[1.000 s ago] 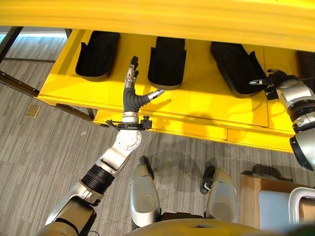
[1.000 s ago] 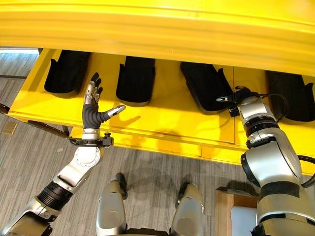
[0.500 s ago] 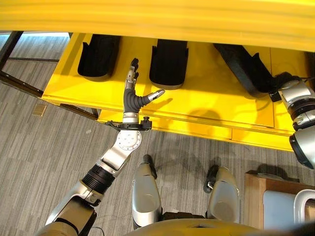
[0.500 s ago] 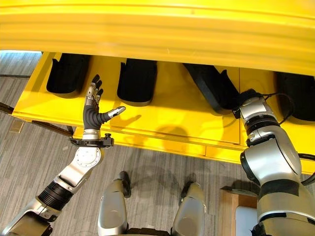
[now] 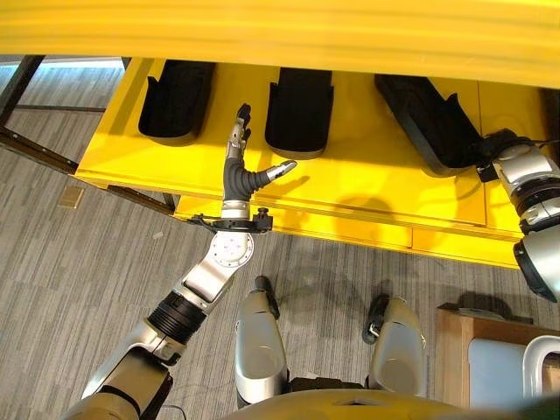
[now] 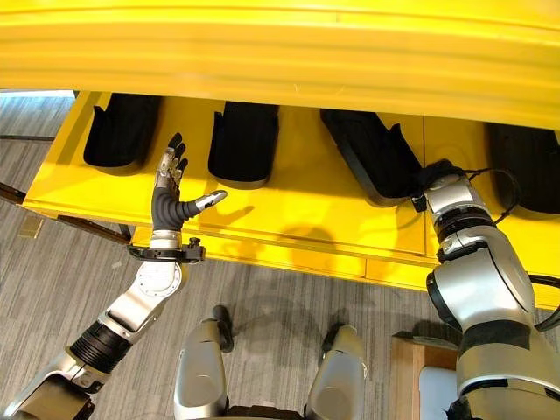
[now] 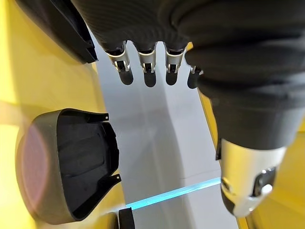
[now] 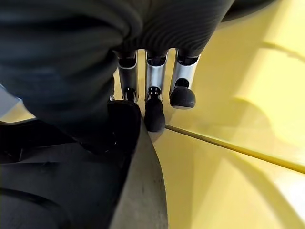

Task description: Move parts from the plastic box to the shelf.

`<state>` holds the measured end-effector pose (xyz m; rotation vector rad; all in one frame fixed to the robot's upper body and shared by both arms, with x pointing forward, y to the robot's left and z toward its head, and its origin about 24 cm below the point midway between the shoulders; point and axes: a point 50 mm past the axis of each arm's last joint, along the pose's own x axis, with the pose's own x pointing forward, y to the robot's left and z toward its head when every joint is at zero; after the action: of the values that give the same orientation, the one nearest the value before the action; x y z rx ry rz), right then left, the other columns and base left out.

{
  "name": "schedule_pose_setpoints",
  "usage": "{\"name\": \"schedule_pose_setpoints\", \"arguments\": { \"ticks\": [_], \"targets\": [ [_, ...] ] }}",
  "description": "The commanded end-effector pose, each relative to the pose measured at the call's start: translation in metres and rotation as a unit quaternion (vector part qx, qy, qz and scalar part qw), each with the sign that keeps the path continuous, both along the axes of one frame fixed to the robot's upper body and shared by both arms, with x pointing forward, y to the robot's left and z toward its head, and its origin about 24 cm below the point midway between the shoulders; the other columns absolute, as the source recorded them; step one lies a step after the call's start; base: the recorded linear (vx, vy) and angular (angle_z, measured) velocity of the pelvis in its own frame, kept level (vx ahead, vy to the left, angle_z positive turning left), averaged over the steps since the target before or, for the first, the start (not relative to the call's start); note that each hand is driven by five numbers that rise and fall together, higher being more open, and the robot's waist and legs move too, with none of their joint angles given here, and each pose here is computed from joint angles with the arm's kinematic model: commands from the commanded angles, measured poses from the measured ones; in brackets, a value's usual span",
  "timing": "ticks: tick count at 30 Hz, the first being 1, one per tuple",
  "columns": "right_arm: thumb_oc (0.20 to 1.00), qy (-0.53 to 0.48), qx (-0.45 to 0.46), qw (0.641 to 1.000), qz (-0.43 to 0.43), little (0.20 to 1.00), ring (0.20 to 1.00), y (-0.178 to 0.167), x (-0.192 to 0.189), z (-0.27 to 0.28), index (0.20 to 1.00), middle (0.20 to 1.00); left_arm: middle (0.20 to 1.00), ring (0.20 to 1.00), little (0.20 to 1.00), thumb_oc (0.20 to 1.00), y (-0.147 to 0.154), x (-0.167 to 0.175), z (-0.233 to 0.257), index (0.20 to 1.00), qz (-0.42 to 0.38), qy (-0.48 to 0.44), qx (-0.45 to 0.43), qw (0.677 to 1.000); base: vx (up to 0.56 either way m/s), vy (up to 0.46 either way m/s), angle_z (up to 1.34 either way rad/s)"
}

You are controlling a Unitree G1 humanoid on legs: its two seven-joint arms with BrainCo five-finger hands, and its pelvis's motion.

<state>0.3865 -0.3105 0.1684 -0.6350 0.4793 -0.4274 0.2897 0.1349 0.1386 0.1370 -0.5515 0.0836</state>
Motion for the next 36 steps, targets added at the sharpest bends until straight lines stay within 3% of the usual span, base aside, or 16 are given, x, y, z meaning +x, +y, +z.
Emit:
{"name": "schedule_pose_setpoints", "arguments": {
  "ticks": [1, 6, 17, 23, 36],
  "targets": [
    [0.2, 0.041, 0.047, 0.998, -0.003, 0.2, 0.2, 0.018, -0.003, -0.04, 0.2, 0.2, 1.0, 1.0, 1.0, 1.0, -0.008, -0.004, 0.03, 1.0, -0.029, -0.074, -0.032, 0.996, 0.0, 0.0, 0.0],
    [0.2, -0.016, 0.168, 0.985, -0.031, 0.2, 0.2, 0.035, 0.0, -0.051, 0.2, 0.2, 1.0, 1.0, 1.0, 1.0, -0.008, -0.004, 0.032, 1.0, -0.029, -0.077, -0.035, 0.996, 0.0, 0.013, 0.0],
    [0.2, -0.034, 0.139, 0.989, -0.023, 0.2, 0.2, 0.052, 0.004, -0.058, 0.2, 0.2, 1.0, 1.0, 1.0, 1.0, -0.011, -0.003, 0.032, 1.0, -0.03, -0.072, -0.034, 0.996, 0.0, 0.0, 0.0],
    [0.2, -0.052, 0.07, 0.996, 0.012, 0.2, 0.2, 0.062, 0.008, -0.051, 0.2, 0.2, 1.0, 1.0, 1.0, 1.0, -0.012, -0.002, 0.031, 1.0, -0.029, -0.072, -0.037, 0.996, 0.0, 0.0, 0.0],
    [0.2, -0.072, 0.223, 0.972, 0.014, 0.2, 0.2, 0.093, 0.007, -0.069, 0.2, 0.2, 1.0, 1.0, 1.0, 1.0, -0.01, -0.003, 0.03, 1.0, -0.023, -0.07, -0.046, 0.996, 0.0, 0.0, 0.0]
  ]
}}
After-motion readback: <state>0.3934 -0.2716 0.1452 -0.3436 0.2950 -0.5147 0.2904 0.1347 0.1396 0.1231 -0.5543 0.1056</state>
